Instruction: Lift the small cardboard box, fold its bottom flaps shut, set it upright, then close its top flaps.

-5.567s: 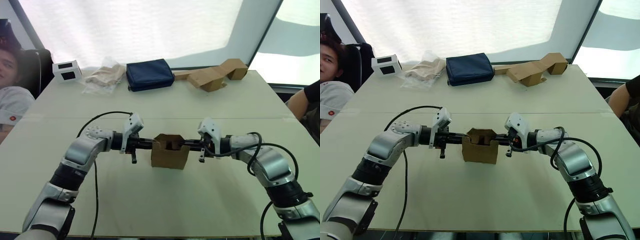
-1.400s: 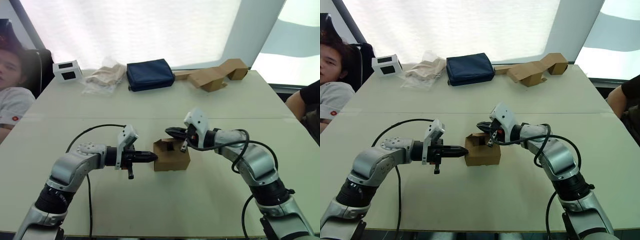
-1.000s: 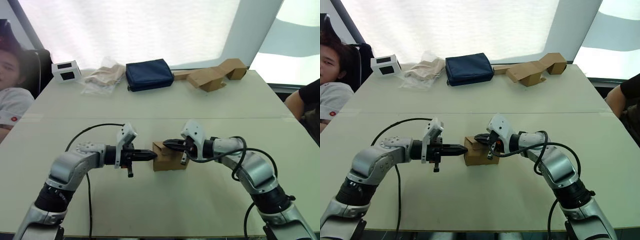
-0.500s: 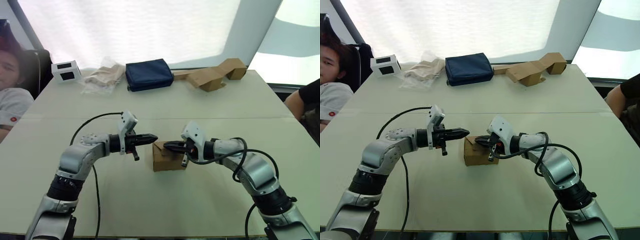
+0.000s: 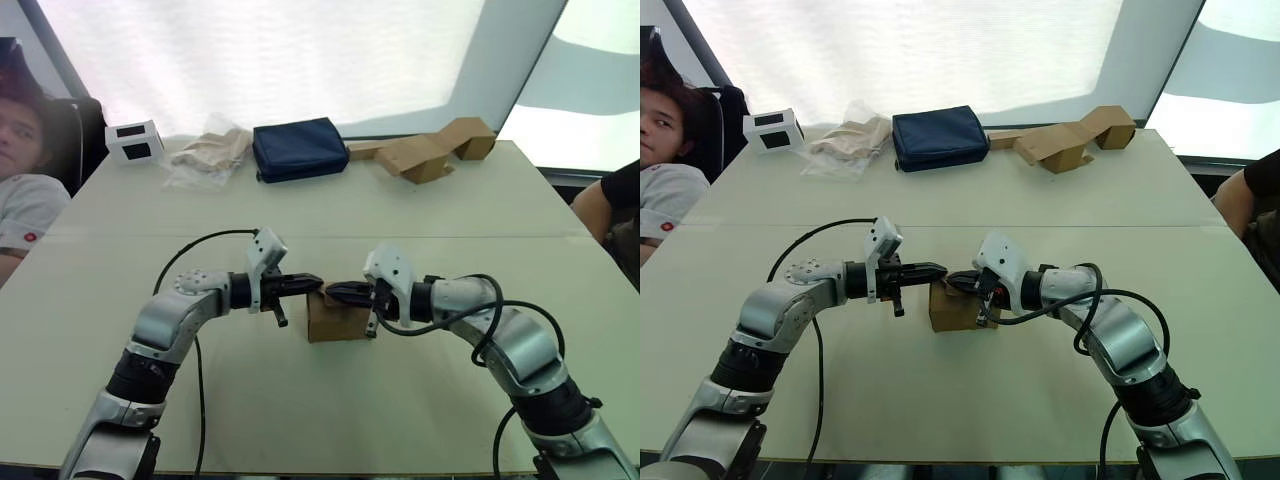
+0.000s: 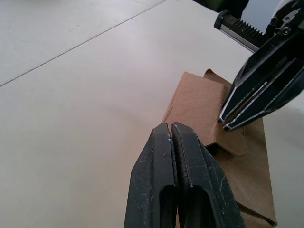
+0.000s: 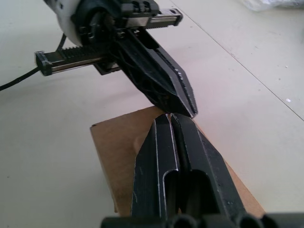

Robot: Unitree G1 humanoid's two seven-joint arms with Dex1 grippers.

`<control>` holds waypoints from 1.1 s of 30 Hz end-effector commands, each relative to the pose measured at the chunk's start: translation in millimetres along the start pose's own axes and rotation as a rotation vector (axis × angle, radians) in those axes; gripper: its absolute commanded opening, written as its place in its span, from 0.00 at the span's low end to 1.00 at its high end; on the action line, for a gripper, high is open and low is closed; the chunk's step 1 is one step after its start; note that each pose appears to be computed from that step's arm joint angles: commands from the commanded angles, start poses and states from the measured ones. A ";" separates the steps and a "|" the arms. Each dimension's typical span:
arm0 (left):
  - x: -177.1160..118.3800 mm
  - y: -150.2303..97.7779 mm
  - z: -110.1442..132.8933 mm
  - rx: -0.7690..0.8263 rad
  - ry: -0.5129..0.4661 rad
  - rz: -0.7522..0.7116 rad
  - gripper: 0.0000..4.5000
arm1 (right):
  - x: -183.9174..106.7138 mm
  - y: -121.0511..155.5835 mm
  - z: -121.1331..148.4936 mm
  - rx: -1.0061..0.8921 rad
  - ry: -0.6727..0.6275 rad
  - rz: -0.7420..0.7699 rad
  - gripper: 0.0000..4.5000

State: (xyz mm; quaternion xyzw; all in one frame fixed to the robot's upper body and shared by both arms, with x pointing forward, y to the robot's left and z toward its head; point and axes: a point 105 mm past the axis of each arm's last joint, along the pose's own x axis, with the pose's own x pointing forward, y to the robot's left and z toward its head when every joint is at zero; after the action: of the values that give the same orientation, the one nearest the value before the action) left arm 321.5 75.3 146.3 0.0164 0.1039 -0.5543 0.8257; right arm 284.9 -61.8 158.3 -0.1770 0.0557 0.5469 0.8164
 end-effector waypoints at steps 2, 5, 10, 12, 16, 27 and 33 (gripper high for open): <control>-2.6 1.6 13.1 0.024 -0.036 0.007 0.02 | -2.7 12.6 5.7 -0.035 -0.003 0.045 0.00; -2.4 1.9 13.3 0.022 -0.038 0.007 0.02 | -2.7 14.2 3.0 -0.036 0.009 0.050 0.00; -1.6 2.5 14.5 0.014 -0.046 0.009 0.02 | 0.1 9.7 -8.9 -0.047 0.052 0.022 0.00; -1.6 2.6 14.7 0.013 -0.046 0.010 0.02 | 0.5 8.5 -10.9 -0.054 0.061 0.017 0.00; -1.6 2.3 14.4 0.010 -0.046 0.010 0.02 | 1.7 3.8 -13.1 -0.066 0.070 -0.002 0.00; 1.8 -8.7 12.4 0.044 -0.017 -0.025 0.02 | 5.7 -1.0 -10.3 -0.069 0.064 -0.016 0.00; 1.4 -9.1 5.2 0.089 0.023 -0.024 0.02 | 2.6 -0.5 -5.7 -0.059 0.049 -0.014 0.00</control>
State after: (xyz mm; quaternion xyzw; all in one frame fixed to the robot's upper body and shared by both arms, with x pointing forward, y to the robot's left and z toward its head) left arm 317.0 71.5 144.4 0.0425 0.1070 -0.5614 0.8195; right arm 288.7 -63.6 140.6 -0.2145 0.0806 0.5360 0.8125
